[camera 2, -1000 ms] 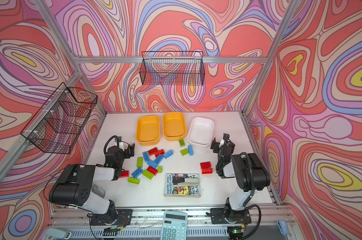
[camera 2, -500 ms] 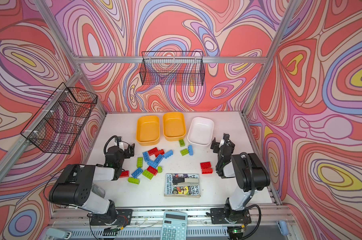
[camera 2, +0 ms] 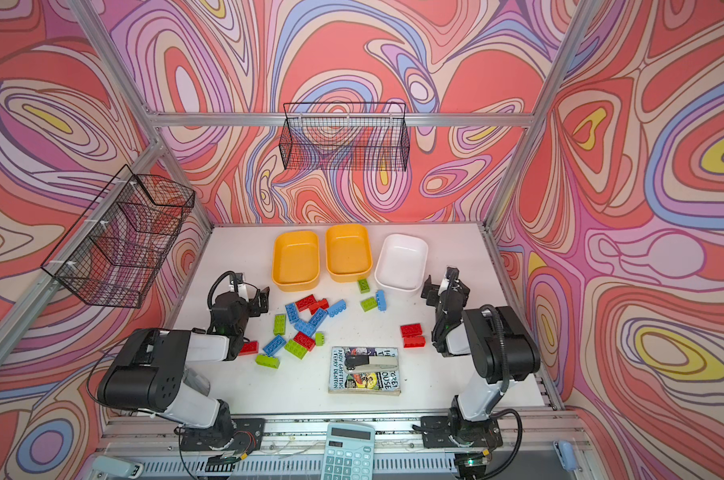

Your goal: Sort the legos into containers by color

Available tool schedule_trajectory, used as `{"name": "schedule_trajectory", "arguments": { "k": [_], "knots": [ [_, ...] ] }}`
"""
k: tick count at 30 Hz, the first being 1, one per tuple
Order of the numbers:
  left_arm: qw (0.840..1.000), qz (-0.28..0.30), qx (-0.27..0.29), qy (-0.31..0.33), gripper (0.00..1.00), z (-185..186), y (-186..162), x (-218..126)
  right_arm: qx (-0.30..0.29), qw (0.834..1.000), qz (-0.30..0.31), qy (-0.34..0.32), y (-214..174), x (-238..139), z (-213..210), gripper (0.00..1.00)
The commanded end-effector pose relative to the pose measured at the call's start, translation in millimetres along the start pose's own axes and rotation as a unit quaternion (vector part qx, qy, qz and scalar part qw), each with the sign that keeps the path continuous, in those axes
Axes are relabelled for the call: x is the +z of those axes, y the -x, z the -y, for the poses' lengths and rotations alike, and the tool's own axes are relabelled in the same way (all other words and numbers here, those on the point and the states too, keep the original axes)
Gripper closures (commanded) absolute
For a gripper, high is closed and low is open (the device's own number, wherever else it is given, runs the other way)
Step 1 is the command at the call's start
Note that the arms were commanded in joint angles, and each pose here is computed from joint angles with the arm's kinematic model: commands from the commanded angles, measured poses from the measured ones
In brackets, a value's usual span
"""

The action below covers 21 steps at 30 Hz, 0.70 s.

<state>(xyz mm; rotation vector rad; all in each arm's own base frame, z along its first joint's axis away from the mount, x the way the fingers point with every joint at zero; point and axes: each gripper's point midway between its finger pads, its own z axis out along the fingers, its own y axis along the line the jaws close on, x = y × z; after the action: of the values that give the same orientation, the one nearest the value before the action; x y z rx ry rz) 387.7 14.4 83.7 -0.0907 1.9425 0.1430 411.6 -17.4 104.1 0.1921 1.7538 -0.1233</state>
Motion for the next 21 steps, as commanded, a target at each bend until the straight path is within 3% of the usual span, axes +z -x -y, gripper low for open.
{"name": "schedule_trajectory", "arguments": {
  "k": [1, 7, 10, 14, 16, 18, 21],
  "knots": [
    [1.000, 0.005, -0.003, -0.002, 0.00, 0, 6, 3, 0.002, 1.000, 0.008, -0.003, 4, 0, 1, 0.02],
    [1.000, 0.009, -0.004, -0.002, 0.01, -1, 8, 2, 0.003, 1.000, 0.012, -0.003, 5, -2, 1, 0.02],
    [1.000, 0.011, 0.001, -0.007, 0.03, 1, 15, 0, 0.010, 0.999, 0.005, -0.041, 20, 1, 11, 0.02],
    [1.000, -0.021, 0.002, 0.003, 0.03, -4, 41, -8, 0.004, 0.989, -0.080, -0.124, 36, 11, 31, 0.02],
    [1.000, -0.004, -0.017, -0.008, 0.01, 0, 76, -14, 0.006, 0.978, -0.142, -0.151, 37, 13, 35, 0.02],
    [0.998, -0.015, -0.039, -0.043, 0.00, 12, 94, -21, -0.012, 0.967, -0.207, -0.150, 32, 11, 30, 0.02],
    [0.995, -0.031, -0.041, -0.080, 0.00, 43, 118, -35, -0.016, 0.966, -0.224, -0.130, 29, -7, 12, 0.02]
  ]
}}
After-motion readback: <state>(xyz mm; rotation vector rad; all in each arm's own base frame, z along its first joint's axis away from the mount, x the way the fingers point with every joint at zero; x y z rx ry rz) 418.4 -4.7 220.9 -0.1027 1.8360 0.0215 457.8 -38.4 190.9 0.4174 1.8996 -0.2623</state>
